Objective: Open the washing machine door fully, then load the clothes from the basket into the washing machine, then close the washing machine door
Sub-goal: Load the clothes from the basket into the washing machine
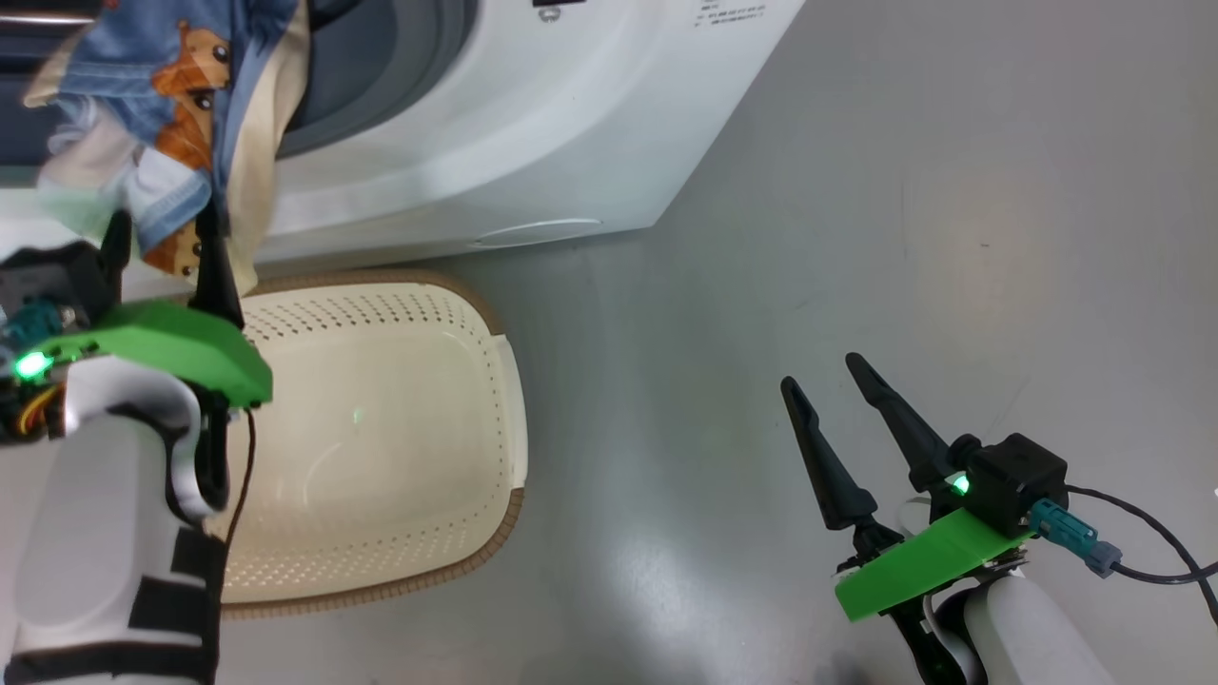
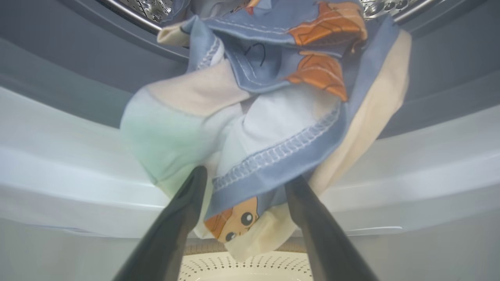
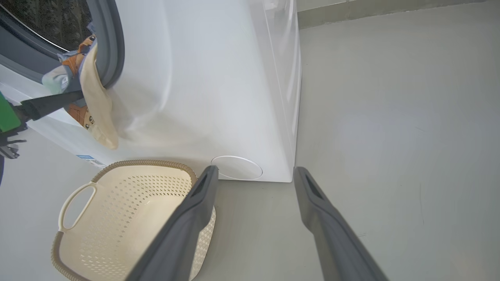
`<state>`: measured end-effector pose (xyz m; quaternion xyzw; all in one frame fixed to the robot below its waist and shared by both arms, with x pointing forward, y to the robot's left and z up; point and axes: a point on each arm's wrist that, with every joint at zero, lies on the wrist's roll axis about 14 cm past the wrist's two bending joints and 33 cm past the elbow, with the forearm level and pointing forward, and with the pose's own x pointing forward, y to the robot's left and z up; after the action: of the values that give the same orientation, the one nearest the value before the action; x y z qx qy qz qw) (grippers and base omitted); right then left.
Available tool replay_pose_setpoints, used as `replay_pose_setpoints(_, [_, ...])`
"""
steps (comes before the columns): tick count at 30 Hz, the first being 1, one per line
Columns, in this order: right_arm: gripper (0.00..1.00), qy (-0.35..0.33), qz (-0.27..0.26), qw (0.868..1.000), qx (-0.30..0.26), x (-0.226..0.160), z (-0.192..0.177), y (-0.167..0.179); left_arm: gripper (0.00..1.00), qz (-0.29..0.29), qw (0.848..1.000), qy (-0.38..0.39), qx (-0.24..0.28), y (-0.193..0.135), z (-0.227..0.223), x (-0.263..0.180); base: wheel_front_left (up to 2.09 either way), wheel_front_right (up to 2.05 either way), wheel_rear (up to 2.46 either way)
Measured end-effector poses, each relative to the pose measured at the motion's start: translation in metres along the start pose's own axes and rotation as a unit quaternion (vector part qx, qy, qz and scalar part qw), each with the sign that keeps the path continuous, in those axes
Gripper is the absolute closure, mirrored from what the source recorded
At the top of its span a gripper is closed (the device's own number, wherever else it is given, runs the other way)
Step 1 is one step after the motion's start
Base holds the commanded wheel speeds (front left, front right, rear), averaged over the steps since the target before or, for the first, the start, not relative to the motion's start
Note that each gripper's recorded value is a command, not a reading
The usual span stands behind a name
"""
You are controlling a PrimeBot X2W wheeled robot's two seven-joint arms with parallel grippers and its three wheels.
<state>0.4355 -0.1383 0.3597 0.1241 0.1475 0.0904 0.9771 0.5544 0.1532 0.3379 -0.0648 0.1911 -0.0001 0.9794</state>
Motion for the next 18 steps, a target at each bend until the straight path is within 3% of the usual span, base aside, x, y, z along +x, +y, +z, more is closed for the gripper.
replay_pose_setpoints(7, [0.0,0.01,-0.008,1.0,0.009,0.001,-0.009,-0.005,0.0,-0.011,1.0,-0.013,-0.026,-0.007,0.002,0.016,0.0,0.0,0.0])
replay_pose_setpoints(8, [0.0,0.01,-0.009,1.0,0.011,0.001,-0.009,-0.006,0.24,-0.01,0.999,-0.015,-0.027,-0.006,0.001,0.017,0.0,0.0,0.0])
replay_pose_setpoints(9, [0.0,0.008,-0.01,1.0,0.013,0.003,-0.008,-0.006,0.57,-0.011,0.999,-0.012,-0.03,-0.007,-0.001,0.018,0.0,0.0,0.0])
replay_pose_setpoints(10, [0.0,0.005,-0.011,1.0,0.014,0.004,-0.006,-0.007,1.0,-0.012,0.999,-0.008,-0.031,-0.008,-0.003,0.018,0.0,0.0,0.0])
replay_pose_setpoints(18, [0.0,-0.001,-0.018,1.0,0.018,0.005,-0.002,-0.01,1.0,-0.016,0.999,-0.019,-0.041,-0.007,-0.002,0.019,0.0,0.0,0.0])
